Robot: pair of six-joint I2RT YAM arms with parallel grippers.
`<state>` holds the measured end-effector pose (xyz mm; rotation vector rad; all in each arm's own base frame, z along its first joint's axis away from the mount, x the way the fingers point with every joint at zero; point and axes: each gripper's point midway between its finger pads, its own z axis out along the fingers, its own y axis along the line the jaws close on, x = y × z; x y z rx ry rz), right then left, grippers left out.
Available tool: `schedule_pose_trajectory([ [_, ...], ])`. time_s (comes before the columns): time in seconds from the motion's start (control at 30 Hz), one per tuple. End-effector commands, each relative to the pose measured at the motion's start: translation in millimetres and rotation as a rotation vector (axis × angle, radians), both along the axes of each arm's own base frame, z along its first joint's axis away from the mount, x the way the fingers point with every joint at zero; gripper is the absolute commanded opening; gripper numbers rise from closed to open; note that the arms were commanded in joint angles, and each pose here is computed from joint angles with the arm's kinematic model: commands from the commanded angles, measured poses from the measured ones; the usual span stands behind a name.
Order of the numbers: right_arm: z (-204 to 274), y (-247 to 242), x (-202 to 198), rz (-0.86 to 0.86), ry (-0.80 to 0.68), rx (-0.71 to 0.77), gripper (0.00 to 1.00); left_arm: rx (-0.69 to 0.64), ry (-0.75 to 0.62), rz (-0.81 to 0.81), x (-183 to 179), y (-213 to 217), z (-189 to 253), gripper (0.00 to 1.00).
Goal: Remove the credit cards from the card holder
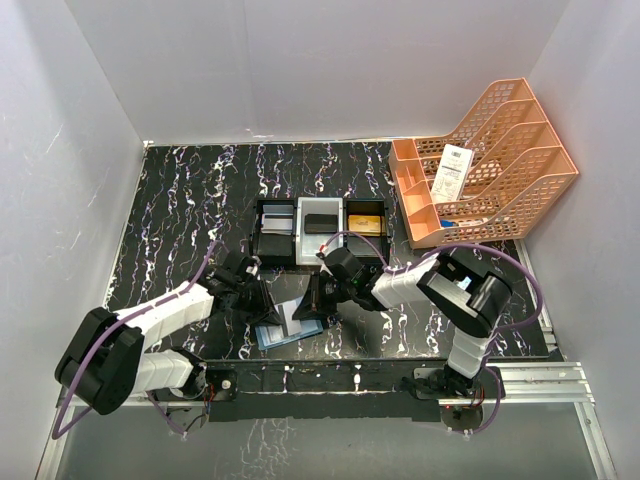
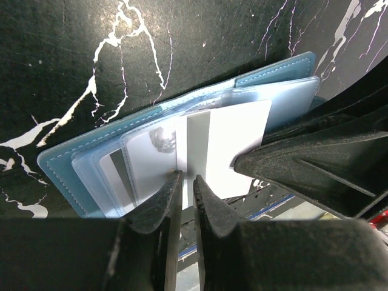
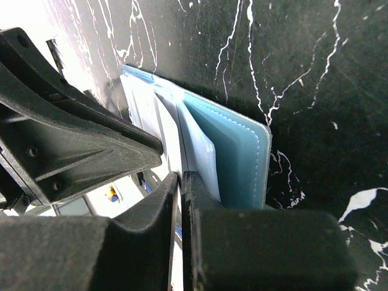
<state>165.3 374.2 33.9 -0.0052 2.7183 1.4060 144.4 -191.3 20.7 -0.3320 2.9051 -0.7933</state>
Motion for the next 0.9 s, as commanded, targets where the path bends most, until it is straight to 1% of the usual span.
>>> schedule_pose_trajectory([
  [0.0,6,0,6,-0.021,-0.046,-0.006,0.03,0.086,0.046,-0.002,-17,18,-15,0.13],
  [0.03,13,-1,6,-0.024,-0.061,0.008,0.02,0.084,0.046,-0.002,-17,18,-15,0.13],
  [0.17,17,-3,2,-0.023,-0.044,0.020,0.03,0.079,0.040,-0.011,-16,17,-14,0.12],
  [0.3,24,-1,3,-0.037,-0.049,0.053,0.06,0.077,0.024,-0.014,-11,15,-10,0.13],
  [0.6,28,8,11,-0.050,-0.045,0.063,0.25,0.068,0.021,-0.034,-10,12,-7,0.12],
  [0.7,26,10,14,-0.056,-0.046,0.055,0.26,0.070,0.024,-0.037,-11,13,-8,0.12],
  [0.87,28,13,13,-0.044,-0.053,0.069,0.25,0.072,0.023,-0.042,-11,13,-8,0.12],
])
